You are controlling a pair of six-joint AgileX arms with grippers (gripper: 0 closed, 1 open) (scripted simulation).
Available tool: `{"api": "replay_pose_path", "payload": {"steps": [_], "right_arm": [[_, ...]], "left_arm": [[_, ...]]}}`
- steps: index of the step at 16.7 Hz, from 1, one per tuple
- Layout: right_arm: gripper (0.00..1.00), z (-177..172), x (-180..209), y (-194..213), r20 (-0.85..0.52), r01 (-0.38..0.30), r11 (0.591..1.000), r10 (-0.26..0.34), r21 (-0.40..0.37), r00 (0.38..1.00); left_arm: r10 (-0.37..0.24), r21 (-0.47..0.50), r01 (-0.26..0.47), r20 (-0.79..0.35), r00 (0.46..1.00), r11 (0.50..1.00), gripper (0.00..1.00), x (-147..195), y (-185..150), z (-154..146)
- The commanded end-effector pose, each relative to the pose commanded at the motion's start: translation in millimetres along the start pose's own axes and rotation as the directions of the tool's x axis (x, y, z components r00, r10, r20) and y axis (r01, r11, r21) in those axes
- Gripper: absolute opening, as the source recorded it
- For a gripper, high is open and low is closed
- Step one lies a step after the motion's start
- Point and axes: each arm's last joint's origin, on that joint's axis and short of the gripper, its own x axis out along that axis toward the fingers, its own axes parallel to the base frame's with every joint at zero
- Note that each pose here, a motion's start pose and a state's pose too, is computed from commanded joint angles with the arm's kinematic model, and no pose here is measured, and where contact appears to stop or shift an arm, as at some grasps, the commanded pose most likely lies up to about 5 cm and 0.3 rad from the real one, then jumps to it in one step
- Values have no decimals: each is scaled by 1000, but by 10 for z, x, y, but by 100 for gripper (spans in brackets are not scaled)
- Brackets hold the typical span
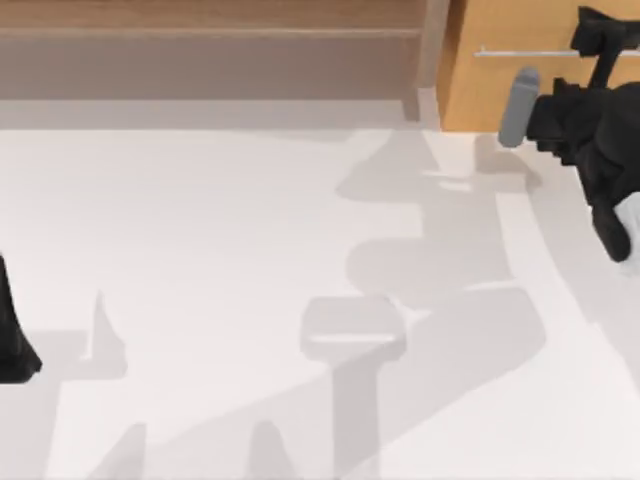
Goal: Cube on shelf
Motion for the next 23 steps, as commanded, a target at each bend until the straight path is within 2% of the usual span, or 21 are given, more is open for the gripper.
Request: {"api": "replay_pose_path", "payload": {"steps": [4, 17, 23], "right_arm": [[100, 1, 19, -1, 0, 0, 1000, 0, 0, 1000], [2, 1, 19, -1, 0, 0, 1000, 0, 0, 1000], [0, 1, 19, -1, 0, 0, 1000, 0, 0, 1000]], "left_arm": [[0, 0, 0, 0, 1000, 1000, 100, 0, 0, 0], [0, 0, 0, 0, 1000, 1000, 100, 0, 0, 0], [0, 0, 0, 0, 1000, 1000, 100, 0, 0, 0]]}}
